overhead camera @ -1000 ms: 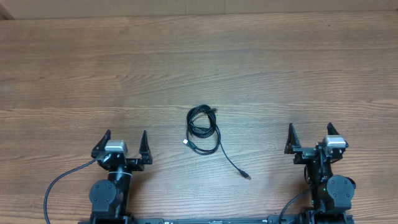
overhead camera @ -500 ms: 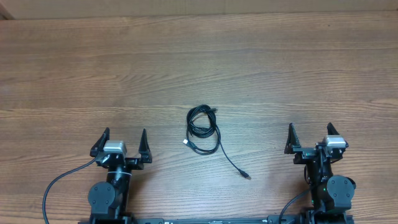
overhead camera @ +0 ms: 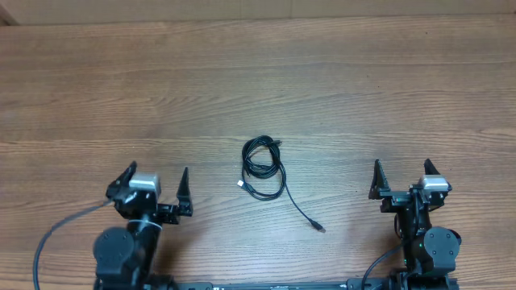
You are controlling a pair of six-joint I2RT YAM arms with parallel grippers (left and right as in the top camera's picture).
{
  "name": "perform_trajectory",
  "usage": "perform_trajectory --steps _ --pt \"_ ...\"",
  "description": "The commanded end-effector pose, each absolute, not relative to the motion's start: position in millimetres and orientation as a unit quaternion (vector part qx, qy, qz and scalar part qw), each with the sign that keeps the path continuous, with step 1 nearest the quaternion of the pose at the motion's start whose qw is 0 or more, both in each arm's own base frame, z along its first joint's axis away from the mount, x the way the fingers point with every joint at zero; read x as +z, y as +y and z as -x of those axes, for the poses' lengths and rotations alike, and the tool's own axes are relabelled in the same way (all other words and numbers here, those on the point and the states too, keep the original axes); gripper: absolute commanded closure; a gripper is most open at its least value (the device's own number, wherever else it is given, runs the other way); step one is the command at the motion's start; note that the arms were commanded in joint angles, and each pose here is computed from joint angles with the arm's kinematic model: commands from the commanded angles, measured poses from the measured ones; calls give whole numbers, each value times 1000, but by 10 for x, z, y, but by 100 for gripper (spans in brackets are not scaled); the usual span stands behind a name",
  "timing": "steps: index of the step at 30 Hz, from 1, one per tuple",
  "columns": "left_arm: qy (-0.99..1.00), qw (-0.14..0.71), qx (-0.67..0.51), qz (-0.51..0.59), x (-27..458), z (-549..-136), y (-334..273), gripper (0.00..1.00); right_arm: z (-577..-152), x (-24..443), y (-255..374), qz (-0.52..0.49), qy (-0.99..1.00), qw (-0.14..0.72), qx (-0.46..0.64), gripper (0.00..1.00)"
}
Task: Untangle cables
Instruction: 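Move the left gripper over the coiled black cable and lower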
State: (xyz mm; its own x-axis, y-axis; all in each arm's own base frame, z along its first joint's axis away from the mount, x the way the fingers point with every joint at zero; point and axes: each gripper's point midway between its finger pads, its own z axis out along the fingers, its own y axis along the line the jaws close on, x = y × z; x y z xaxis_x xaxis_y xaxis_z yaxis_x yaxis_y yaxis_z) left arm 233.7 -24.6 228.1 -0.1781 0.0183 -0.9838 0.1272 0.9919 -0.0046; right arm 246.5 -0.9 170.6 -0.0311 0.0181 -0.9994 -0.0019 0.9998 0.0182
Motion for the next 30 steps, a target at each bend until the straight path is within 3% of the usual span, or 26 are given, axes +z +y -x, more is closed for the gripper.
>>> perform_trajectory --steps 1,11,17,24,28,30 --pt "780 615 -80 -91 2516 -2379 -443 0 -2466 1695 1 -4 716 698 8 0" --pt "850 441 -240 -157 2806 -2652 -1010 0 -2466 1695 1 -4 716 698 8 0" --pt "887 281 -343 -128 2495 -2707 -1265 0 -2466 1695 1 -4 716 698 8 0" --pt "915 152 -369 -63 1858 -2914 -1316 0 -2466 1695 1 -4 716 698 8 0" --pt "922 129 -359 -69 1551 -3081 -1398 23 -2466 1695 1 -4 716 698 8 0" --pt "934 118 -328 -79 1349 -3136 -1437 25 -2466 1695 1 -4 716 698 8 0"
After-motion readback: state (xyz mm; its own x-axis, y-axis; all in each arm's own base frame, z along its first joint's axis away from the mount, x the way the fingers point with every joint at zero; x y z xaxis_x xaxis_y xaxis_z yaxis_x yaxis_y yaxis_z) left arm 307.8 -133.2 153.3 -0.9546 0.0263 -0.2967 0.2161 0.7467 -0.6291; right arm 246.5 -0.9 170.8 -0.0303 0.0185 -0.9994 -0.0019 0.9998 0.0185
